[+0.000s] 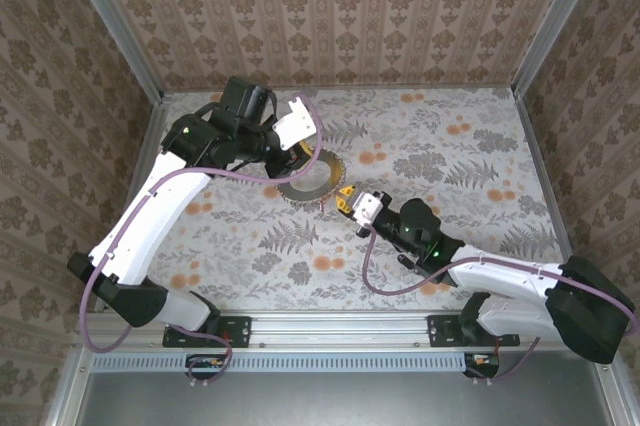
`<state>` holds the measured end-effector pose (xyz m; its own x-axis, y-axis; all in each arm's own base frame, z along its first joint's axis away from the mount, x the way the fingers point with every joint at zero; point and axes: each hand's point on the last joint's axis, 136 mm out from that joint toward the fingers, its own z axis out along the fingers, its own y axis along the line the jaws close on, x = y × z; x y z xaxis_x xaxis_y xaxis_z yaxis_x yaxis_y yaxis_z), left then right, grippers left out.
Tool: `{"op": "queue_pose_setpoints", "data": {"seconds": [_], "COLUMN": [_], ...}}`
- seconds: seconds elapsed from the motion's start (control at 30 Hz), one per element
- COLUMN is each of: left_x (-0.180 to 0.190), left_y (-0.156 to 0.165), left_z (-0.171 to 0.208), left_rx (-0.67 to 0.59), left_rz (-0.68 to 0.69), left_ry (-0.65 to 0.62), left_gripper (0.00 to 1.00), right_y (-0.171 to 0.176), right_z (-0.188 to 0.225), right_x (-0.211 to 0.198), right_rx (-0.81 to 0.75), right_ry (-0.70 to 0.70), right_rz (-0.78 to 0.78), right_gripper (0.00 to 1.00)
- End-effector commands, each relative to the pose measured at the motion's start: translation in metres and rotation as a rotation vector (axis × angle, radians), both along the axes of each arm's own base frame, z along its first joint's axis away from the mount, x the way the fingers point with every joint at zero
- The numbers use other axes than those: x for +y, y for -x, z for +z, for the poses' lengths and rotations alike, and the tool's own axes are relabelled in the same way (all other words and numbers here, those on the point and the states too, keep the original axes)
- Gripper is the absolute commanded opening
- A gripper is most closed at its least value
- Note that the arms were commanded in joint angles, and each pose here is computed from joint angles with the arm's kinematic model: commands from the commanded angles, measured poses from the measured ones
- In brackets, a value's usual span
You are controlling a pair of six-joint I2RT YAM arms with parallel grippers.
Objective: Put the keys on the keyring
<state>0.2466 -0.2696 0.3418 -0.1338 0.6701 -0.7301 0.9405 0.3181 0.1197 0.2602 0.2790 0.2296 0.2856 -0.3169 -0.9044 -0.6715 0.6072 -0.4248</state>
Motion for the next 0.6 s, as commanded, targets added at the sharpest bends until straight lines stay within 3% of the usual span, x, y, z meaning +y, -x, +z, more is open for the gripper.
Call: {"op": "queue_pose_setpoints", "data": {"seconds": [0.0,0.57], "left_x": [-0.002,-0.006], "left_y": [0.002,0.001], "left_z": [0.015,0.016], "left_rx": [-0.044,-0.053], "left_rz": [-0.015,-0.025], "left_ry": [0.026,0.047], "left_gripper": [0.00,0.00], "right_y": [0.006,-0.004], "right_z": [-0.007,-0.005], "right_x": [0.008,0.019], "right_rx": [0.034,0.020], "right_ry": [0.000,-0.003], "right_rz": [0.049,0.044], "right_gripper": [0.18,0.18]}}
